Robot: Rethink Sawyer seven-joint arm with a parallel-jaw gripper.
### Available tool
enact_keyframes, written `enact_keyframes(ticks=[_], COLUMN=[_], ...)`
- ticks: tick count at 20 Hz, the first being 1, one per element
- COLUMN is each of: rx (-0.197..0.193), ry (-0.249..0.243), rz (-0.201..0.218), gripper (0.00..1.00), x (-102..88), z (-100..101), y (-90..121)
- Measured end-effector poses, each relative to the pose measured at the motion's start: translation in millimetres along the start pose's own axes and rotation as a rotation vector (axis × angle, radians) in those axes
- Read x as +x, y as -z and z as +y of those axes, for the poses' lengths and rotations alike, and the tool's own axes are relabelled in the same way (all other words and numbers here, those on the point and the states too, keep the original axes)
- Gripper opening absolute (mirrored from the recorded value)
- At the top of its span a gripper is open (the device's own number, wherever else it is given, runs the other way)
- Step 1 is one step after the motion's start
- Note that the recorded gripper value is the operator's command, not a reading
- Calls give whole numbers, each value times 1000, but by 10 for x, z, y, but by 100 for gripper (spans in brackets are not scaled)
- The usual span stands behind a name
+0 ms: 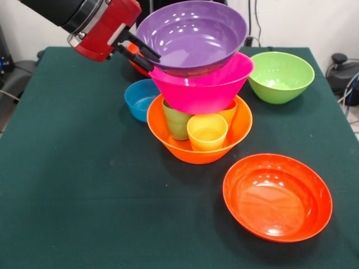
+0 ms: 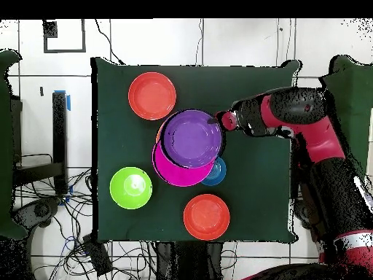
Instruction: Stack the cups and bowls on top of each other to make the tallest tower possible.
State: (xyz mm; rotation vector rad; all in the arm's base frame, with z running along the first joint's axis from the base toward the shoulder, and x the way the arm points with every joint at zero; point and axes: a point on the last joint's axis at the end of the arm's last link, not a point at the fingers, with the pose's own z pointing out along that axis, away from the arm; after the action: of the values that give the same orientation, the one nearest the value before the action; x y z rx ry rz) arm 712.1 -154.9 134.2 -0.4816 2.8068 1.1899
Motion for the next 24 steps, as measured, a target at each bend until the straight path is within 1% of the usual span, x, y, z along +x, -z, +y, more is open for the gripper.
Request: enact_keyframes(ticks=[1,4,10,24], rx=[9,17,39,63], ry=[1,1,-5,4], rz=[-7,-18,-62,-99], gripper=[0,0,0,0], x=[-10,-27,-86,-152], z=[8,12,-1,4], y=[-7,-25,-70,-125])
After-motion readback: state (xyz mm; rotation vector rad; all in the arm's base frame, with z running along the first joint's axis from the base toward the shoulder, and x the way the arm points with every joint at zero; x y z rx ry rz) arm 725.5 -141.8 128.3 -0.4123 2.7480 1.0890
